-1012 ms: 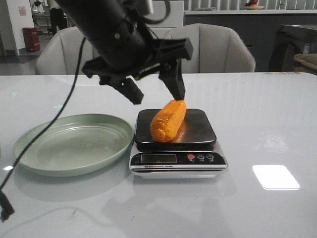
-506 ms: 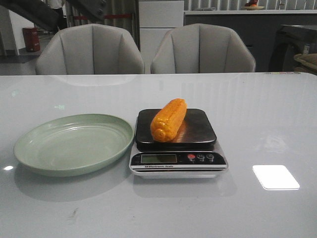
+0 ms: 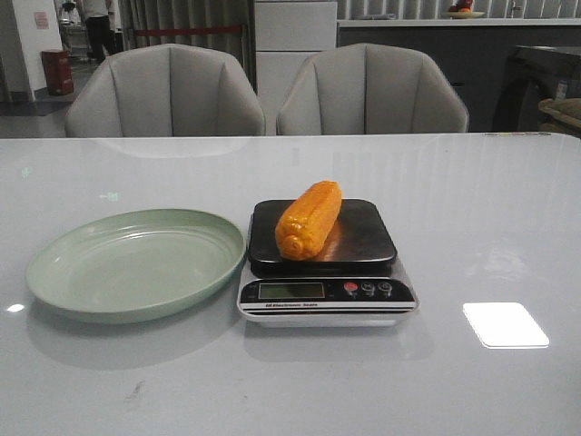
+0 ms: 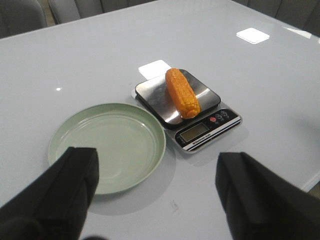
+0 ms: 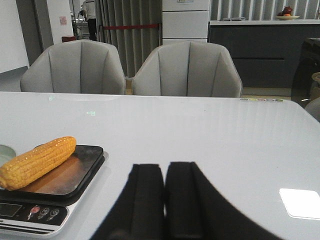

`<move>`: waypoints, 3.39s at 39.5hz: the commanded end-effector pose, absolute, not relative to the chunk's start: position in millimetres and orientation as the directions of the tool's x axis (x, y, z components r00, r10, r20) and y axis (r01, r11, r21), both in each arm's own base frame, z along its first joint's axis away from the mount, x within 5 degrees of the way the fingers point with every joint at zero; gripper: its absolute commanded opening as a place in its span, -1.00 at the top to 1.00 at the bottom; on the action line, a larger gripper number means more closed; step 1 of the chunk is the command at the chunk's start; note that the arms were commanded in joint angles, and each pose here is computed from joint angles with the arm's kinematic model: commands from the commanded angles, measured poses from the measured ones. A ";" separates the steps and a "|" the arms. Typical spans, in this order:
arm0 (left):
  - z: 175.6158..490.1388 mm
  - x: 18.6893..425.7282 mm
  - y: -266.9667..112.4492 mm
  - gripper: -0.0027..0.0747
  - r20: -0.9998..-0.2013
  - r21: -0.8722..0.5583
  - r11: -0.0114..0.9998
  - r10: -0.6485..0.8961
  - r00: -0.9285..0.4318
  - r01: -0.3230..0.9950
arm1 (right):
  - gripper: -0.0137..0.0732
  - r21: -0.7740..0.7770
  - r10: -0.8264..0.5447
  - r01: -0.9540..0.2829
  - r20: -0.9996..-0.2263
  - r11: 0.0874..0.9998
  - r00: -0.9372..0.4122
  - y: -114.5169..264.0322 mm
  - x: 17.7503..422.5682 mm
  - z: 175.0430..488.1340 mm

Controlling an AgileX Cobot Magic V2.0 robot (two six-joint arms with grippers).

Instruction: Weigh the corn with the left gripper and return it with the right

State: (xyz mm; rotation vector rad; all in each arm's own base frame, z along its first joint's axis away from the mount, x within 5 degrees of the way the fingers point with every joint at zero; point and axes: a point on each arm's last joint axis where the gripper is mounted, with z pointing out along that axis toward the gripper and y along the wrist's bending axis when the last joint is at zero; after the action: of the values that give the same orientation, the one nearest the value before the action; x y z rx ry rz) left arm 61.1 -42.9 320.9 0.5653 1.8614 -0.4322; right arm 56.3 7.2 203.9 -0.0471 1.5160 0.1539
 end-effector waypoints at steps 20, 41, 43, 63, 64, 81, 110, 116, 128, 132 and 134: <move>293.9 12.9 -4.0 0.62 -0.993 0.041 0.819 0.098 -0.070 0.572 | 0.32 0.044 0.063 -0.138 -0.989 0.989 0.134 7.4 54.4 208.3; 293.9 13.0 -3.8 0.64 -0.993 0.043 0.820 0.099 -0.068 0.571 | 0.32 0.099 0.139 -0.161 -0.957 0.982 0.255 6.8 49.0 239.9; 293.9 13.0 -3.8 0.64 -0.993 0.043 0.820 0.099 -0.068 0.571 | 0.32 0.100 0.136 -0.157 -0.963 0.982 0.233 6.8 49.7 249.3; 293.9 13.0 -3.8 0.64 -0.993 0.043 0.820 0.099 -0.068 0.571 | 0.32 0.104 0.090 -0.108 -0.988 0.989 -0.123 10.4 85.6 297.1; 293.9 13.0 -3.8 0.64 -0.993 0.043 0.820 0.099 -0.068 0.571 | 0.32 0.104 0.090 -0.108 -0.988 0.989 -0.124 10.4 85.7 296.5; 293.9 13.0 -3.8 0.64 -0.993 0.043 0.820 0.099 -0.068 0.571 | -0.55 0.101 0.055 -0.152 -0.959 0.983 -0.277 17.6 95.4 288.9; 293.9 13.0 -3.8 0.64 -0.993 0.043 0.820 0.099 -0.068 0.571 | -0.71 0.307 0.032 -0.294 -0.739 0.905 -0.673 114.3 217.8 349.9; 293.9 13.0 -3.8 0.64 -0.993 0.043 0.820 0.099 -0.068 0.571 | -0.71 0.331 0.022 -0.271 -0.669 0.904 -0.743 145.8 256.6 350.4; 293.9 12.7 -3.6 0.64 -0.993 0.043 0.820 0.098 -0.067 0.571 | -0.71 0.300 0.066 -0.107 -0.515 0.948 -0.855 200.6 319.8 323.8; 294.0 12.4 -3.4 0.64 -0.993 0.042 0.820 0.097 -0.065 0.571 | -0.71 0.288 0.107 -0.034 -0.459 0.957 -0.882 217.8 333.6 309.1; 294.0 12.2 -3.3 0.64 -0.993 0.042 0.820 0.096 -0.064 0.571 | -0.71 0.285 0.123 -0.005 -0.430 0.958 -0.894 223.7 339.0 300.9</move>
State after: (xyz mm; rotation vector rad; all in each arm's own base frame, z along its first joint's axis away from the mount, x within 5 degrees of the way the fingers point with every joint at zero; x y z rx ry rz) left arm 15.0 -5.1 280.9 0.5675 1.7082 -0.4006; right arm 332.9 217.5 283.1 0.0228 2.7071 0.3620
